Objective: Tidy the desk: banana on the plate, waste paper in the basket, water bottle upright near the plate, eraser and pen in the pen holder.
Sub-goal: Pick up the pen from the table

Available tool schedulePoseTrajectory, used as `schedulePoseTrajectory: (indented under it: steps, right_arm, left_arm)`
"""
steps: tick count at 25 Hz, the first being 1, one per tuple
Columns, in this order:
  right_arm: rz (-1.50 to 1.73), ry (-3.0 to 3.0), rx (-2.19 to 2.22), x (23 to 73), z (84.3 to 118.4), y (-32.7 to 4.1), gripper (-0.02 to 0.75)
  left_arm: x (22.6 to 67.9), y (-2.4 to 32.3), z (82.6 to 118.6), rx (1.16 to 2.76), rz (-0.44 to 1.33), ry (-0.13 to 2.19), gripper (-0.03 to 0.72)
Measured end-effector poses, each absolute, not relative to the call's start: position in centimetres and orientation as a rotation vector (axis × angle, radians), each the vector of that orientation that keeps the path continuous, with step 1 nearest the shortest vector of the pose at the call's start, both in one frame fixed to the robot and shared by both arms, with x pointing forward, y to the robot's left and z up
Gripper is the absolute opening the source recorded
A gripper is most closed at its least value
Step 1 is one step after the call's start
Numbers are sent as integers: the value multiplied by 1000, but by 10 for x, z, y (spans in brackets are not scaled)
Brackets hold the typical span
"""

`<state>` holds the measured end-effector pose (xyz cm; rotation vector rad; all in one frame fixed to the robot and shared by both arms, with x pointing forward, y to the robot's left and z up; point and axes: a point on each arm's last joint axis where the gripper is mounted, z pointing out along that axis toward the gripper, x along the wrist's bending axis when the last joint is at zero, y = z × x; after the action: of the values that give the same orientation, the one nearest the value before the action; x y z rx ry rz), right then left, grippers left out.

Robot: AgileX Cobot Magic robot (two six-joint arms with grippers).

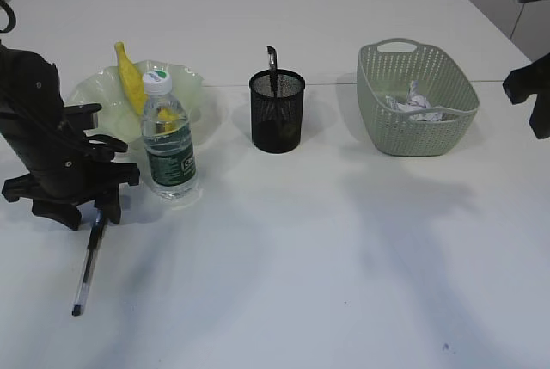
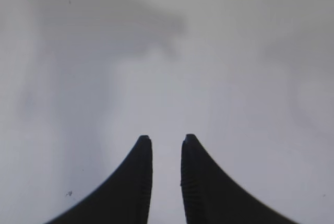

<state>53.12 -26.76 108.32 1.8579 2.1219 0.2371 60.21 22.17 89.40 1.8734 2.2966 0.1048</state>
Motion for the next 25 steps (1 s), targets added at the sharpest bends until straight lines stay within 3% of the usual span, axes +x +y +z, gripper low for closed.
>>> schedulePoseTrajectory:
  steps: [10,16,25]
  right_arm:
    - [237,2122,1858,531,1083,-268,147]
    - [237,2122,1858,531,1083,-268,147]
    - [239,2121,1857,531,1083,-268,147]
  left_arm:
    - [602,222,893,1873,104,2299,115]
    - [602,222,894,1875,102,2301,65]
    - [600,222,896,1886,88,2314,63]
